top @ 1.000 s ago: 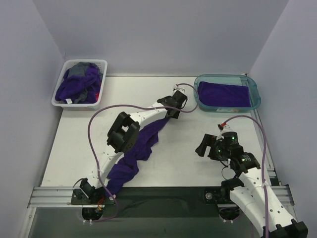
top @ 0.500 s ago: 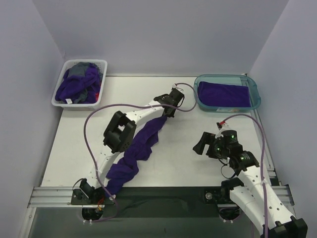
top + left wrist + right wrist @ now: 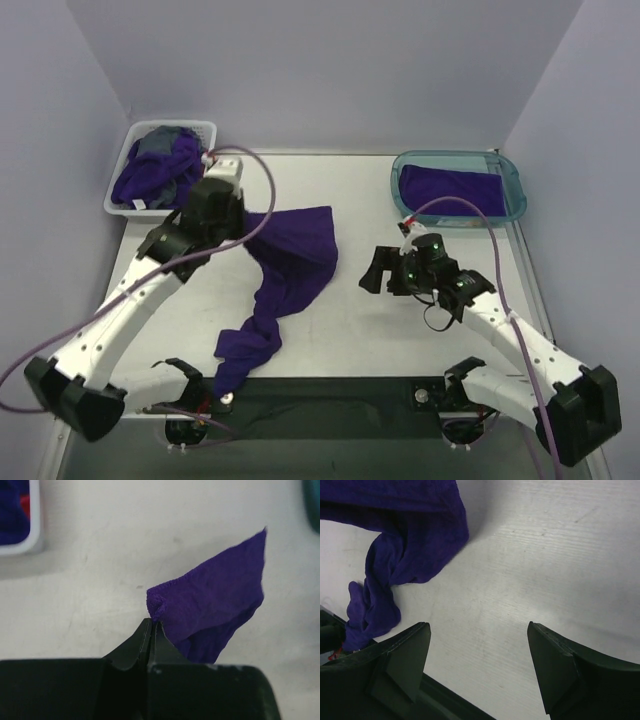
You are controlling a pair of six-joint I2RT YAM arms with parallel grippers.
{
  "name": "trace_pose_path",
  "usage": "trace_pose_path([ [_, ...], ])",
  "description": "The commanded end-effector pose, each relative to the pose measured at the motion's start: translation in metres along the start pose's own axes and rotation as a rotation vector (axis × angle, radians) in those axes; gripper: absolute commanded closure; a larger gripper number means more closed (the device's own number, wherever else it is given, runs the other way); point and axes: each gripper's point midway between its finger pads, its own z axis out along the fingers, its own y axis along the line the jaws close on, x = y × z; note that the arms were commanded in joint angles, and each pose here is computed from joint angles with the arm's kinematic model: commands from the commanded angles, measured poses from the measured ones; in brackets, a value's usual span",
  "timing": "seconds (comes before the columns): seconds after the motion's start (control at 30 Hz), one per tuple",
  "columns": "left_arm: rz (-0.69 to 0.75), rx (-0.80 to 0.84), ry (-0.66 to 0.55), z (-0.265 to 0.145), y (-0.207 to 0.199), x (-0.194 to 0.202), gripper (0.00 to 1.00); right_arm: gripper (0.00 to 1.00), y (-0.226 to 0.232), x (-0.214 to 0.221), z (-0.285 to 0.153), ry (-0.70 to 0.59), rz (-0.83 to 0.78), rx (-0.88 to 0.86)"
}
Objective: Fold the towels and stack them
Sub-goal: Flatten out the crumpled towel
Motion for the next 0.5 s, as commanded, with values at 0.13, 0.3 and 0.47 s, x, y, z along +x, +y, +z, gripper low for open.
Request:
trace_pose_path([
  [0.13, -0.140, -0.032, 0.342, 0.002, 0.055, 0.167, 1.00, 0.24, 0.034, -0.024, 0.043, 0.034, -0.135, -0.010],
  [0.3, -0.180, -0.006, 0.415, 0.008, 0.058, 0.212, 1.00, 0.25, 0.054, -0.059, 0.073, 0.039, -0.278, -0.026],
  [0.47, -0.177, -0.014, 0.404, 0.012, 0.063, 0.206, 1.00, 0.32, 0.062, -0.082, 0.124, 0.085, -0.400, -0.033],
])
